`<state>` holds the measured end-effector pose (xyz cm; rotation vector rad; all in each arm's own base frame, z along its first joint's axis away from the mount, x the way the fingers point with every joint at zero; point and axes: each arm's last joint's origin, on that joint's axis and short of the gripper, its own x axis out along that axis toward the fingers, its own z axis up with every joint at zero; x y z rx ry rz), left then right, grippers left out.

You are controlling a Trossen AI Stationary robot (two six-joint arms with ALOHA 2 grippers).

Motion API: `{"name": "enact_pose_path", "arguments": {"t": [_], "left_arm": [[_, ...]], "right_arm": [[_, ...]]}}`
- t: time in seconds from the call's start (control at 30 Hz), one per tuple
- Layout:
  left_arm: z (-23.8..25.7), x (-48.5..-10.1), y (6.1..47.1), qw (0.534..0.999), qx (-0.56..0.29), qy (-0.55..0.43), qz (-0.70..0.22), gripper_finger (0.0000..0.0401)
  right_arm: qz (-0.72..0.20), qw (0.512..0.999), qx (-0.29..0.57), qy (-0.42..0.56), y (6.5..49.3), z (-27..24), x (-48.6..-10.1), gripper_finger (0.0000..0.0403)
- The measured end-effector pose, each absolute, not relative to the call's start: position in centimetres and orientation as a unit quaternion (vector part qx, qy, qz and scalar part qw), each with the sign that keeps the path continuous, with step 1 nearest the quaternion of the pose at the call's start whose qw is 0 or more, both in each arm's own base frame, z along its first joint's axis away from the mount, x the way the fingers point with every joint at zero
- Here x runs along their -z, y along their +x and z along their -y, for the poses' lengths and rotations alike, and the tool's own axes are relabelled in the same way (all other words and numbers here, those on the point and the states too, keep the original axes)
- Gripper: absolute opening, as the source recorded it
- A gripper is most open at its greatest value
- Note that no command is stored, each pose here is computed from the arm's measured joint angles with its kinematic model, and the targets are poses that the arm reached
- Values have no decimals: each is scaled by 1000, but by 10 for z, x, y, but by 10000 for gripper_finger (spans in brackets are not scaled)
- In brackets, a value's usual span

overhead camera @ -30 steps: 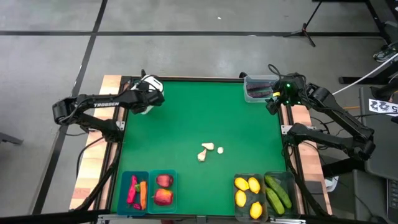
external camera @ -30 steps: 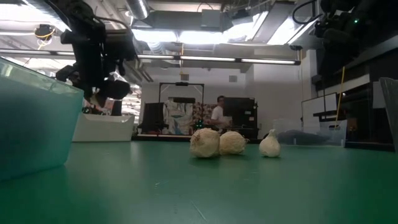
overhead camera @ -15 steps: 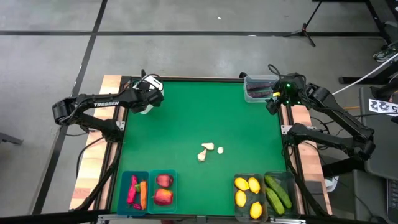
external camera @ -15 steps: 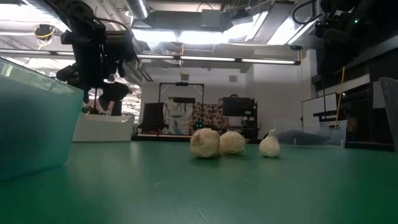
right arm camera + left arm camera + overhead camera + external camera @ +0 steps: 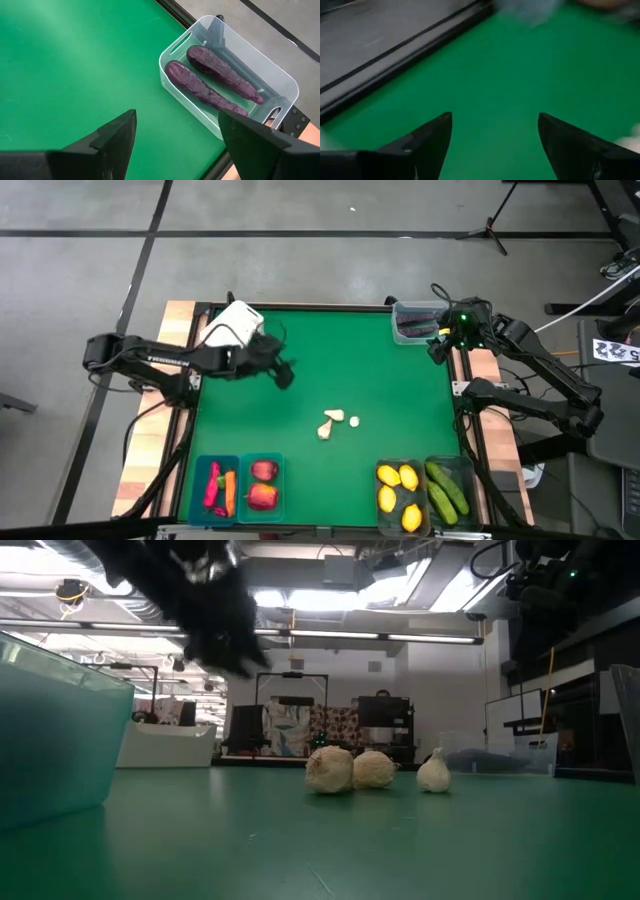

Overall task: Sort produce into baskets
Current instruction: Put the garlic into the white bin

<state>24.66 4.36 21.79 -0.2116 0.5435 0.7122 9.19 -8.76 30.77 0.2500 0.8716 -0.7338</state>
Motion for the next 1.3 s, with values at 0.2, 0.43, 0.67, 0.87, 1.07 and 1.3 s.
{"name": "enact_pose_path", "arguments": {"t": [0.2,0.43,0.67,0.87,1.07,1.3], "left_arm": [[14,-228,270,956,-213,-95,-175,290],[69,-212,287,982,-120,-56,-138,290],[94,-178,315,985,-112,-9,-128,290],[102,-150,343,979,-138,2,-152,290],[109,-139,366,975,-156,-18,-160,290],[121,-138,370,957,-208,-18,-203,290]], "right_arm": [[-411,835,347,118,92,88,-308,282],[-411,835,347,118,92,88,-308,282],[-410,835,347,119,92,88,-308,282],[-409,834,349,122,92,88,-308,282],[-409,834,349,123,92,88,-308,282],[-409,834,349,123,92,88,-308,282]]}}
